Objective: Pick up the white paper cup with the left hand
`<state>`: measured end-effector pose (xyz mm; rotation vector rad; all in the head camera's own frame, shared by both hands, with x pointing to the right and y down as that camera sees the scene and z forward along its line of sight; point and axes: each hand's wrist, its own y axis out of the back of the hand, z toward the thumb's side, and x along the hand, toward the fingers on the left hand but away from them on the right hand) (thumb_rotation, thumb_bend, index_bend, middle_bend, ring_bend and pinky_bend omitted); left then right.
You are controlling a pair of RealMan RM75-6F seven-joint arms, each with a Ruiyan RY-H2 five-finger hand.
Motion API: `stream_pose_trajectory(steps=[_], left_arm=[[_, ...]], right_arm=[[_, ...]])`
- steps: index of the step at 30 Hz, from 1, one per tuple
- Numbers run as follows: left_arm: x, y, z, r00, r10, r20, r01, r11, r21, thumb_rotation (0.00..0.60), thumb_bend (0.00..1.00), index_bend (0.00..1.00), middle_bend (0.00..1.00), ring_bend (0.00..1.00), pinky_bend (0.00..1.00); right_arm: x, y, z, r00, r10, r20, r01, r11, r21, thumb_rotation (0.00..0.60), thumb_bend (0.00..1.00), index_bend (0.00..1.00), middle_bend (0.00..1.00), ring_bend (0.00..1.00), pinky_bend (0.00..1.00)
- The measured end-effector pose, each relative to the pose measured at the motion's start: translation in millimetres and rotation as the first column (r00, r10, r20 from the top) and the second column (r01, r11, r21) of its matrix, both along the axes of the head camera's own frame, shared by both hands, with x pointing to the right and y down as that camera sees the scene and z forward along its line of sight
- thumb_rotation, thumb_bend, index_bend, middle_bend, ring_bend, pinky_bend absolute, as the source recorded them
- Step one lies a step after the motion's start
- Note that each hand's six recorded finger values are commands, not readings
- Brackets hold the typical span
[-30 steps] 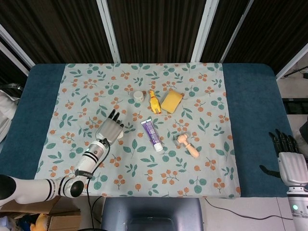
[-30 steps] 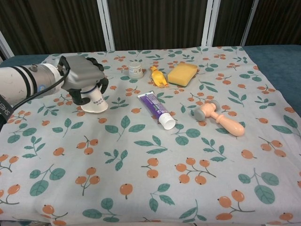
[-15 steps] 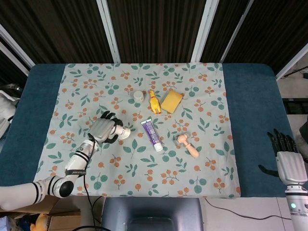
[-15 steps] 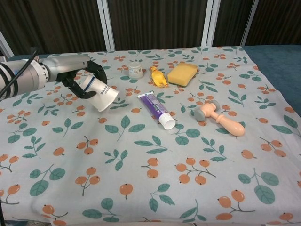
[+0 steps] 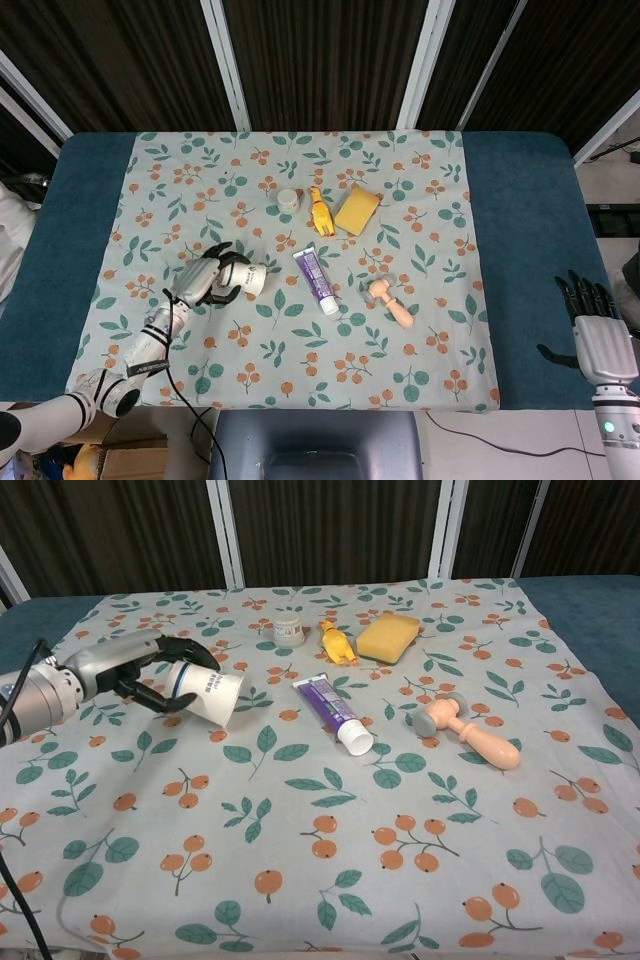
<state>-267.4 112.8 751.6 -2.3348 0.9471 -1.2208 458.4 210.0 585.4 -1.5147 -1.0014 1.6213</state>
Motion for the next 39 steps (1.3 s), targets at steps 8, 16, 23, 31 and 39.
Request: stream_pose_trajectory(steps=[8, 16, 23, 31, 39], left_arm=[[-12.8, 2.8, 4.3, 0.999, 0.023, 0.043, -0.022, 0.999, -0.028, 0.600, 0.40, 0.00, 0.00, 0.00, 0.04], [-13.1, -4.3, -11.3, 0.959, 0.194, 0.206, -0.213, 0.974, 0.075, 0.600, 0.34, 0.00, 0.00, 0.00, 0.00], [4.3, -4.5, -30.9, 0.822, 0.368, 0.435, -0.457, 0.882, 0.117, 0.600, 0.29, 0.00, 0.00, 0.00, 0.00], [36.0, -13.5, -48.9, 0.674, 0.427, 0.603, -0.580, 0.811, 0.075, 0.600, 0.29, 0.00, 0.00, 0.00, 0.00], [60.5, -22.6, -41.1, 0.564, 0.454, 0.689, -0.603, 0.797, -0.032, 0.600, 0.29, 0.00, 0.00, 0.00, 0.00]], right_arm=[[-0.5, 0.6, 2.4, 1.000, -0.001, -0.002, 0.001, 1.000, -0.009, 0.600, 0.22, 0.00, 0.00, 0.00, 0.00], [-1.1, 0.6, 5.2, 1.000, -0.003, -0.002, 0.003, 1.000, -0.016, 0.600, 0.22, 0.00, 0.00, 0.00, 0.00], [-4.6, 0.9, 8.7, 1.000, -0.008, 0.002, 0.008, 1.000, -0.025, 0.600, 0.22, 0.00, 0.00, 0.00, 0.00], [-3.7, -2.0, 8.3, 1.000, -0.004, -0.002, 0.004, 1.000, -0.021, 0.600, 0.22, 0.00, 0.00, 0.00, 0.00], [1.5, -0.2, 11.8, 1.000, 0.009, -0.004, -0.009, 0.999, -0.033, 0.600, 0.22, 0.00, 0.00, 0.00, 0.00]])
